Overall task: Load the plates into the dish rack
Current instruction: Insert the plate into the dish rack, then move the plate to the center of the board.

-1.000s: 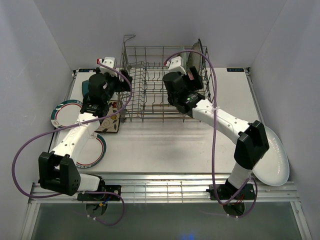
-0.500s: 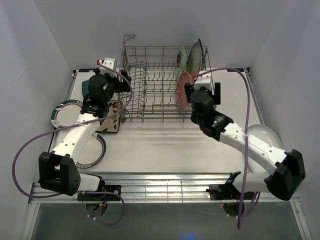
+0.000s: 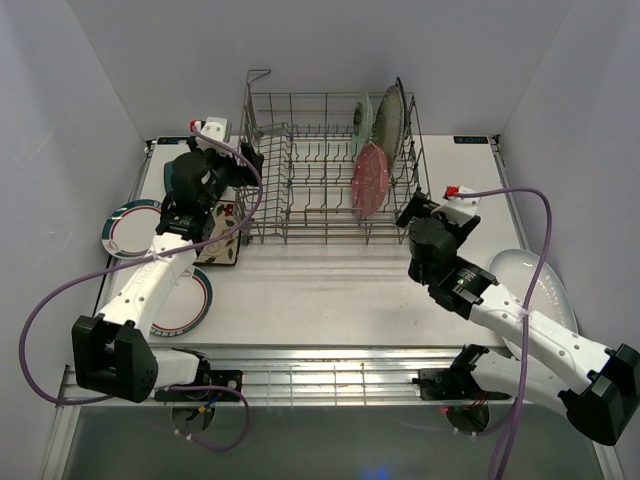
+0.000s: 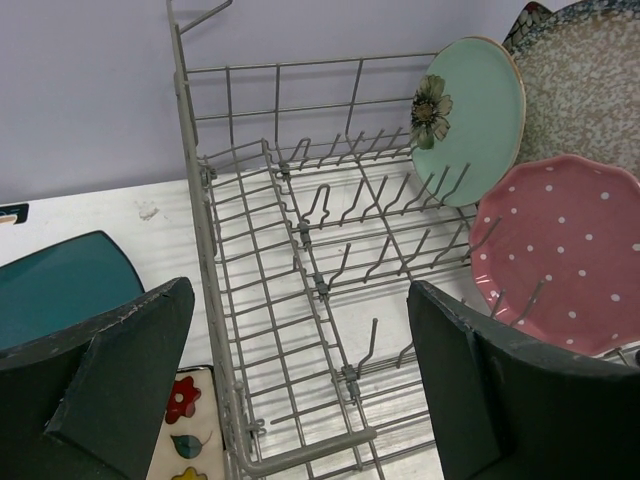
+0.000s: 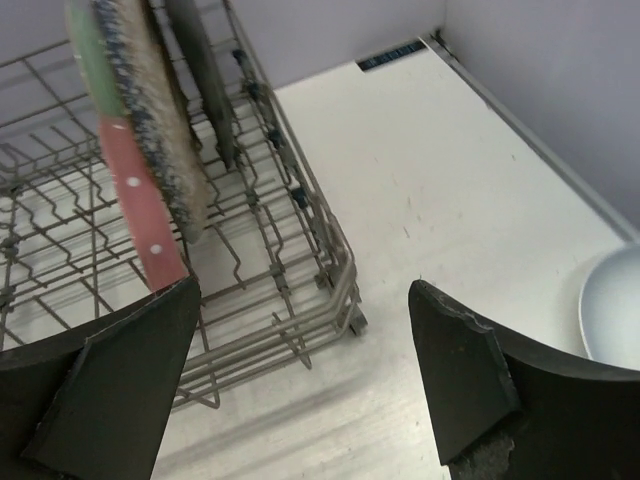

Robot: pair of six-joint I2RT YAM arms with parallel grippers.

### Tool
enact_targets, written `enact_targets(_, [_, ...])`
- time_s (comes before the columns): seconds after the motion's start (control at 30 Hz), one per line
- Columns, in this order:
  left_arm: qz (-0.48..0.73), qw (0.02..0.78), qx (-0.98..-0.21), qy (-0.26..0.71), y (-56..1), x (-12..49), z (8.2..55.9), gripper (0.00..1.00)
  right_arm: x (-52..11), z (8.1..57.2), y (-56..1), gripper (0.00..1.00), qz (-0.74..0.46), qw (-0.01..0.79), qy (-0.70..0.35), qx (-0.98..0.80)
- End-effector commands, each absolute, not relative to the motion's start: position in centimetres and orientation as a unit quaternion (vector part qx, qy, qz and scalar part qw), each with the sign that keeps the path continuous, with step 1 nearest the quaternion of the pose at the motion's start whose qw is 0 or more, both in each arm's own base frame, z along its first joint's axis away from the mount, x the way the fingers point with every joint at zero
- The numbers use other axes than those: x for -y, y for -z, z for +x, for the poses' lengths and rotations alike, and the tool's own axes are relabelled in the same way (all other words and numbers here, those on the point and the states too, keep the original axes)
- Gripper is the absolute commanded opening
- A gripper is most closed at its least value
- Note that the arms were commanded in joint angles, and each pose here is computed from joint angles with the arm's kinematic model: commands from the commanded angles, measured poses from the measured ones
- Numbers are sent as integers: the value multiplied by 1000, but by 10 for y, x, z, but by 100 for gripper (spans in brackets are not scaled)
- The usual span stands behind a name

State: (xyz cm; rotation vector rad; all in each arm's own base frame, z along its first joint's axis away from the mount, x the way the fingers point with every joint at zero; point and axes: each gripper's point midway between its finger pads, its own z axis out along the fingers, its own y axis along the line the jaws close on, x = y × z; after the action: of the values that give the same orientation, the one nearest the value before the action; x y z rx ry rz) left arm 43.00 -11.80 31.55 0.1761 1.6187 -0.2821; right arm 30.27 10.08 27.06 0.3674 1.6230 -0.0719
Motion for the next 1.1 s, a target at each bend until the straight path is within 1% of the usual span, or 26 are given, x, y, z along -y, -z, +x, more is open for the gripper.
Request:
enact_targets(0.0, [85,692,-703,143,-333,120,418,98,-73,292,-261,90,299,659,50,-688])
enact_targets(0.17, [94,686,-705,155,-330,126,418,98,-68,291,-250,90,330,651,64,-681])
enact_targets(0.4, [100,686,-704,155,-330,127,418,98,-74,295,-245,90,333,647,59,-684])
enact_targets(0.6, [100,680,-711,152,-322,127,422,98,-80,299,-238,90,327,640,58,-692])
enact_targets(0.8, [109,683,-702,167,-330,132,415,98,-84,297,-225,90,305,620,73,-719])
enact_targets(0.97, [84,696,-702,121,-335,114,421,98,-77,290,-222,90,307,614,76,-723])
enact_targets(1.07, [66,702,-705,69,-334,95,427,98,-71,284,-221,90,316,617,71,-717])
